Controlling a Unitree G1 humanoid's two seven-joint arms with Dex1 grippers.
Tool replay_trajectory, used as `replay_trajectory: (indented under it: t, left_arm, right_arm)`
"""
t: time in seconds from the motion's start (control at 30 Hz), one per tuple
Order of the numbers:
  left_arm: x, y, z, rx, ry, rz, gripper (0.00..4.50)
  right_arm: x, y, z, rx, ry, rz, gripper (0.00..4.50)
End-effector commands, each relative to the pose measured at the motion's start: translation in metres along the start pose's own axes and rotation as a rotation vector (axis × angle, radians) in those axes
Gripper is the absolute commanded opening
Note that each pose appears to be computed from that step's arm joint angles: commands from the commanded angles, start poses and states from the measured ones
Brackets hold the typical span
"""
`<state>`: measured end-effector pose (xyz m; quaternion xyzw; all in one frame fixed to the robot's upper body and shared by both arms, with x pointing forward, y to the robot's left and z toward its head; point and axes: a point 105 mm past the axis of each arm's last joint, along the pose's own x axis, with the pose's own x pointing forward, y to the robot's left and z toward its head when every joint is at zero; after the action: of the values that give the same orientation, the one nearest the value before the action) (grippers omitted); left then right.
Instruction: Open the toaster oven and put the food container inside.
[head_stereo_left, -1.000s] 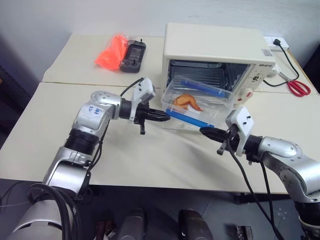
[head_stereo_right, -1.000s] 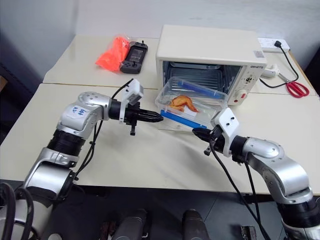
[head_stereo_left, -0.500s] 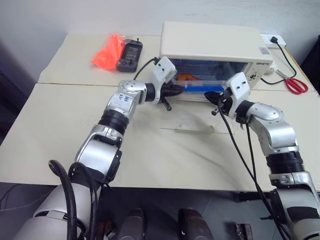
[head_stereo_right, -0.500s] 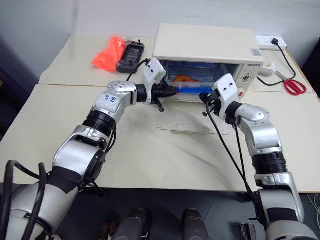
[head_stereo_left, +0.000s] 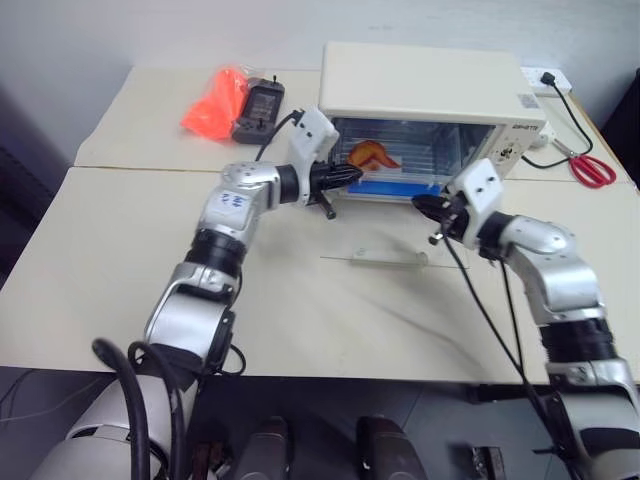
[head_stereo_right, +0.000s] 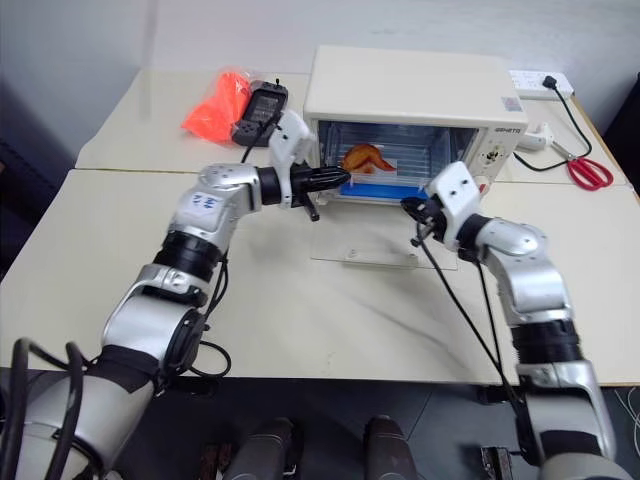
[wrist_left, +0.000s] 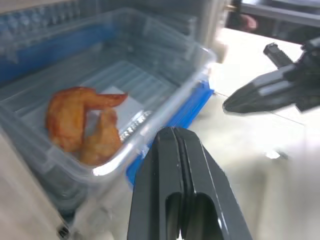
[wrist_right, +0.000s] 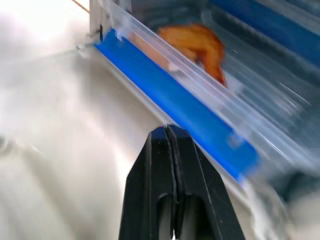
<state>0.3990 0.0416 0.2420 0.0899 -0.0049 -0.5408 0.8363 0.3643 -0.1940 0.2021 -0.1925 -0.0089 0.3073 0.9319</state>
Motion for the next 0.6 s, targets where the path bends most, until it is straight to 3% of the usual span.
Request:
replay_trajectory:
  t: [0.03,0.1,0.17,0.2,0.27,0.43,0.6]
  left_arm:
    - [-0.023,-0.026,0.037,0.03,-0.078,-0.109,0.0]
    - [-0.039,-0.03,0.04,0.023,-0.074,-0.114,0.0]
    - [-0.055,-0.031,0.041,0.016,-0.06,-0.106,0.0]
    - [-0.062,-0.031,0.041,0.013,-0.05,-0.11,0.29]
    - [-0.075,-0.033,0.041,0.032,-0.028,-0.116,0.41]
    - [-0.092,-0.038,0.043,0.021,-0.024,-0.135,1.82]
    - [-0.1,-0.048,0.044,0.05,-0.013,-0.179,3.34]
  right_arm:
    - [-0.031,-0.003,0.023,-0.025,-0.045,-0.024,0.01]
    - [-0.048,-0.002,0.017,0.014,-0.011,-0.046,0.01]
    - [-0.065,0.004,0.01,0.044,0.026,-0.056,0.36]
    - [-0.073,0.009,0.007,0.05,0.043,-0.05,0.65]
    - [-0.086,0.022,0.002,0.063,0.074,-0.034,1.06]
    - [-0.105,0.05,-0.01,0.235,0.089,-0.041,2.59]
    - [-0.108,0.062,-0.031,0.237,0.163,-0.121,4.28]
